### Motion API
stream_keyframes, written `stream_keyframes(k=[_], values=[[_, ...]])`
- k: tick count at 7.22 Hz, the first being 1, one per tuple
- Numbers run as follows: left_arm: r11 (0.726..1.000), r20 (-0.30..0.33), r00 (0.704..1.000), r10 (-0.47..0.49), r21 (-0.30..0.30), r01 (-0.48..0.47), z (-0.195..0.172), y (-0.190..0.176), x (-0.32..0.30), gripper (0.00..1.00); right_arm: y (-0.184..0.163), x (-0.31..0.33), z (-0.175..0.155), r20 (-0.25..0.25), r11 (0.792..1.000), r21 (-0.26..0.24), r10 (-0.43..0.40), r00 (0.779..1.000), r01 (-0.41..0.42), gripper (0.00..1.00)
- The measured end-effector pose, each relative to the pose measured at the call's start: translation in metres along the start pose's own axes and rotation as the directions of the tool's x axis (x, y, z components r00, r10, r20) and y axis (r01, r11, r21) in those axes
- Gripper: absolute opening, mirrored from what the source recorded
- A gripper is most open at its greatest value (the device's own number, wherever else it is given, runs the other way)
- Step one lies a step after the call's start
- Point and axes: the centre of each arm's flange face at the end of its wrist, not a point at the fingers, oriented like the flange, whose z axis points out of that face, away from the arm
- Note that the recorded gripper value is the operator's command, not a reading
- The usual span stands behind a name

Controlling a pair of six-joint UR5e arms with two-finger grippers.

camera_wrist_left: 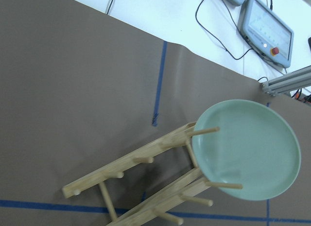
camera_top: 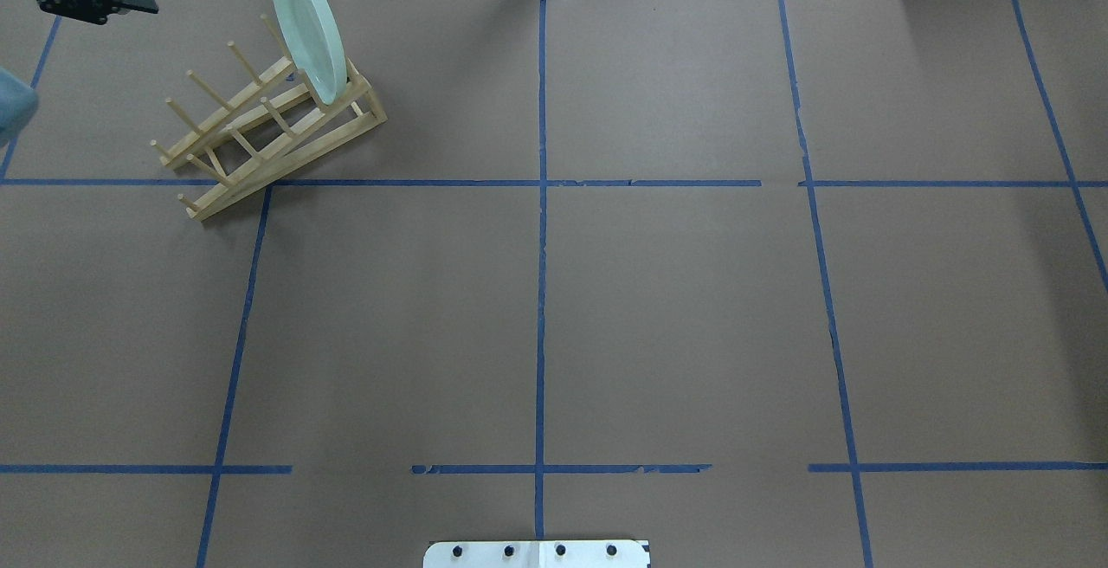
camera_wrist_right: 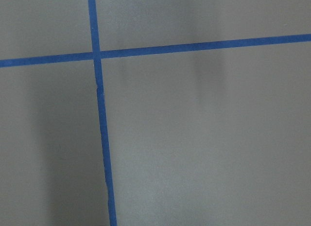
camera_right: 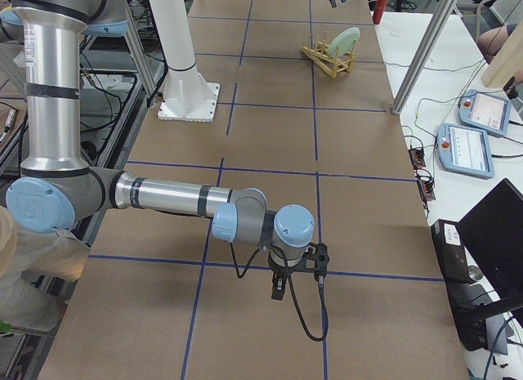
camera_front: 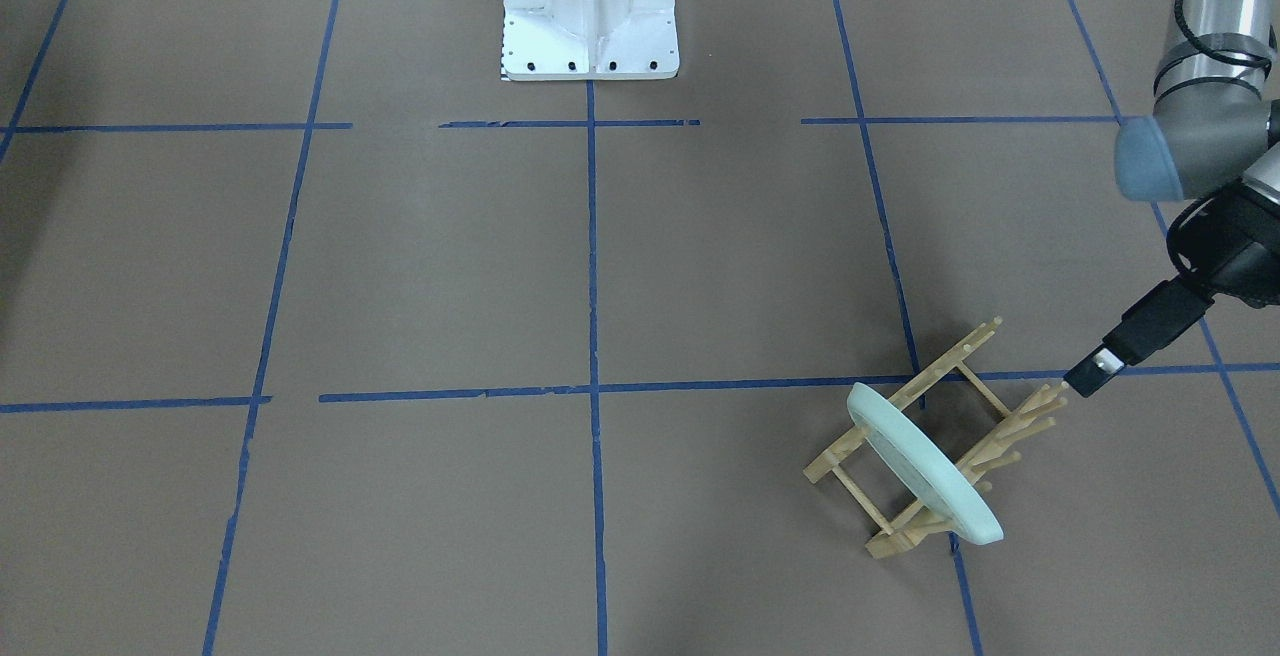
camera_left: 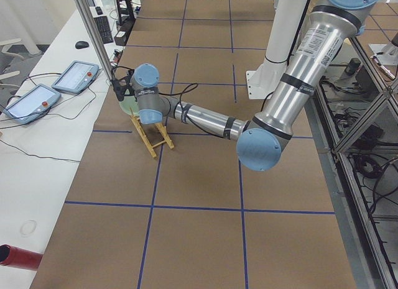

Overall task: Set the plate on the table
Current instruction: 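Reach the left gripper toward the pale green plate in the wooden rack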

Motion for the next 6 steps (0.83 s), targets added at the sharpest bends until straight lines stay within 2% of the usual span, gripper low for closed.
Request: stream_keyframes(k=[2, 3, 4, 5, 6], values=[[0.996, -0.048, 0.996, -0.072, 0.041, 0.074, 0.054, 0.015, 0.021, 0.93, 0.000, 0.000, 0.000, 0.000, 1.000, 0.000, 0.000, 1.000, 0.000, 1.00], [0.994, -0.058, 0.994, -0.091, 0.056, 0.095, 0.075, 0.024, 0.027, 0.76, 0.000, 0.000, 0.000, 0.000, 1.000, 0.000, 0.000, 1.000, 0.000, 1.00], [0.993, -0.063, 0.993, -0.099, 0.065, 0.103, 0.089, 0.032, 0.029, 0.47, 0.000, 0.000, 0.000, 0.000, 1.000, 0.000, 0.000, 1.000, 0.000, 1.00], [0.992, -0.064, 0.993, -0.100, 0.069, 0.104, 0.096, 0.035, 0.030, 0.11, 0.000, 0.000, 0.000, 0.000, 1.000, 0.000, 0.000, 1.000, 0.000, 1.00], [0.992, -0.063, 0.993, -0.099, 0.068, 0.103, 0.100, 0.037, 0.031, 0.00, 0.000, 0.000, 0.000, 0.000, 1.000, 0.000, 0.000, 1.000, 0.000, 1.00]])
